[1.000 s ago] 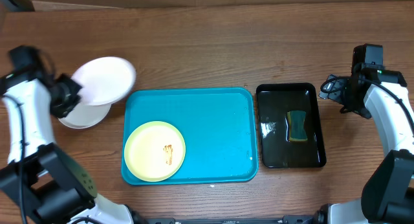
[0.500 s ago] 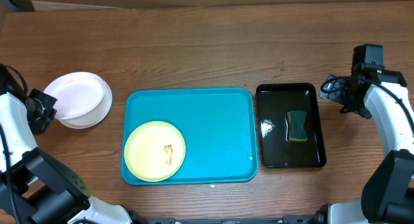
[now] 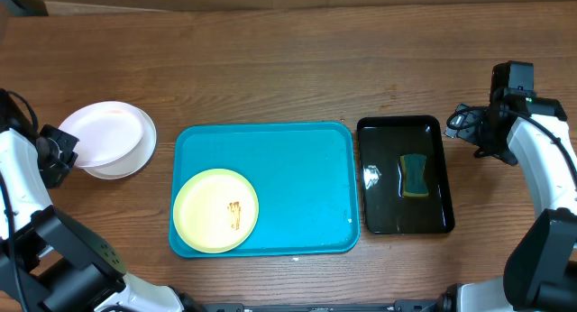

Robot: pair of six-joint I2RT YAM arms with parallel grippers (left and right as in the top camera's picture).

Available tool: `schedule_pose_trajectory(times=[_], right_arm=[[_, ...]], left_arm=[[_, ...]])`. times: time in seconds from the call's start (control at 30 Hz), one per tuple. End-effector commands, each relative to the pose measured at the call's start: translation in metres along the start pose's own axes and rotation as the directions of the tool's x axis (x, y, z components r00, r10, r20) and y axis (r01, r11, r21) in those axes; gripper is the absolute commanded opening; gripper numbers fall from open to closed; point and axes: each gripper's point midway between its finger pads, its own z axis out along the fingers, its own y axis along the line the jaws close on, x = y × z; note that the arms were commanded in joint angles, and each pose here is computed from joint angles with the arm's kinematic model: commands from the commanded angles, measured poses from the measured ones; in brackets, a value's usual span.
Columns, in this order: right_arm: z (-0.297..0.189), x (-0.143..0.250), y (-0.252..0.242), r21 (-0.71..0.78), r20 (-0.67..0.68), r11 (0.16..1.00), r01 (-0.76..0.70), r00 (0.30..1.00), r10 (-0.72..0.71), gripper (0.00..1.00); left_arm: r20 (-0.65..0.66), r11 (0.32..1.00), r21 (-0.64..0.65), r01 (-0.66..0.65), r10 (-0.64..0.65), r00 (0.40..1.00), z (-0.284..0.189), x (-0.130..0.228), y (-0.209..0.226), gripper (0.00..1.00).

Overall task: Clean dirty plates on tray and stack at the side
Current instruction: 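Carry the white plate left and stack it on the clean white plate, then release the plate and move left gripper to the yellow plate rim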

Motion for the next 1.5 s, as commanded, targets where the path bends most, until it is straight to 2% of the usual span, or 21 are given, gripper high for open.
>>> schedule_pose_trajectory(times=[0.0,0.07,0.1,0.13,0.17,0.2,0.37,0.4,0.57,0.7,0.83,1.0,1.2,1.47], right_arm=[[-0.014,-0.013,0.0,-0.007,0.057,1.0,-0.011,0.998,0.011,1.0],[-0.014,-0.013,0.0,-0.007,0.057,1.0,-0.011,0.998,0.011,1.0],[-0.014,-0.013,0.0,-0.007,0.057,1.0,-0.011,0.998,0.011,1.0],[-0.014,-0.013,0.0,-0.007,0.057,1.0,-0.011,0.998,0.011,1.0],[-0.014,-0.013,0.0,-0.007,0.057,1.0,-0.011,0.998,0.011,1.0],[-0.014,-0.013,0.0,-0.007,0.057,1.0,-0.011,0.998,0.011,1.0],[-0.014,-0.013,0.0,-0.007,0.057,1.0,-0.011,0.998,0.011,1.0],[-0.014,-0.013,0.0,-0.007,0.057,1.0,-0.011,0.998,0.011,1.0],[-0.014,-0.013,0.0,-0.007,0.057,1.0,-0.011,0.998,0.011,1.0],[-0.014,-0.013,0.0,-0.007,0.057,1.0,-0.011,0.998,0.011,1.0],[-0.014,-0.013,0.0,-0.007,0.057,1.0,-0.011,0.998,0.011,1.0],[-0.014,-0.013,0.0,-0.007,0.057,1.0,-0.011,0.998,0.011,1.0],[-0.014,-0.013,0.0,-0.007,0.057,1.0,-0.011,0.998,0.011,1.0],[-0.014,-0.013,0.0,-0.007,0.057,1.0,-0.011,0.998,0.011,1.0]], left_arm=[[-0.018,1.0,0.002,0.009,-0.009,1.0,0.01,0.001,-0.005,0.13],[-0.014,1.0,0.013,0.009,-0.009,1.0,0.01,-0.001,-0.007,0.4],[-0.014,1.0,0.028,0.001,0.0,1.0,0.01,-0.001,-0.01,0.68],[-0.015,0.999,0.038,-0.003,0.004,1.0,0.01,-0.001,-0.012,0.83],[-0.02,0.998,0.055,-0.005,0.006,1.0,0.01,0.0,-0.015,0.89],[-0.03,0.997,0.082,-0.013,0.015,0.999,0.008,0.001,-0.02,0.91],[-0.09,0.965,0.254,-0.064,0.089,0.992,-0.025,0.014,-0.054,0.85],[-0.08,0.959,0.272,-0.085,0.11,0.991,-0.034,0.016,-0.058,0.82],[-0.02,0.93,0.316,-0.19,0.206,0.978,-0.086,0.042,-0.073,0.82],[-0.023,0.886,0.317,-0.339,0.365,0.931,-0.124,0.093,-0.075,0.84],[-0.115,0.846,0.266,-0.463,0.504,0.856,-0.141,0.156,-0.062,0.84],[-0.216,0.782,0.156,-0.603,0.623,0.752,-0.133,0.211,-0.045,0.8],[-0.261,0.774,-0.036,-0.632,0.603,0.754,-0.095,0.235,-0.022,0.81],[-0.313,0.77,-0.125,-0.625,0.567,0.762,-0.034,0.249,0.011,0.81]])
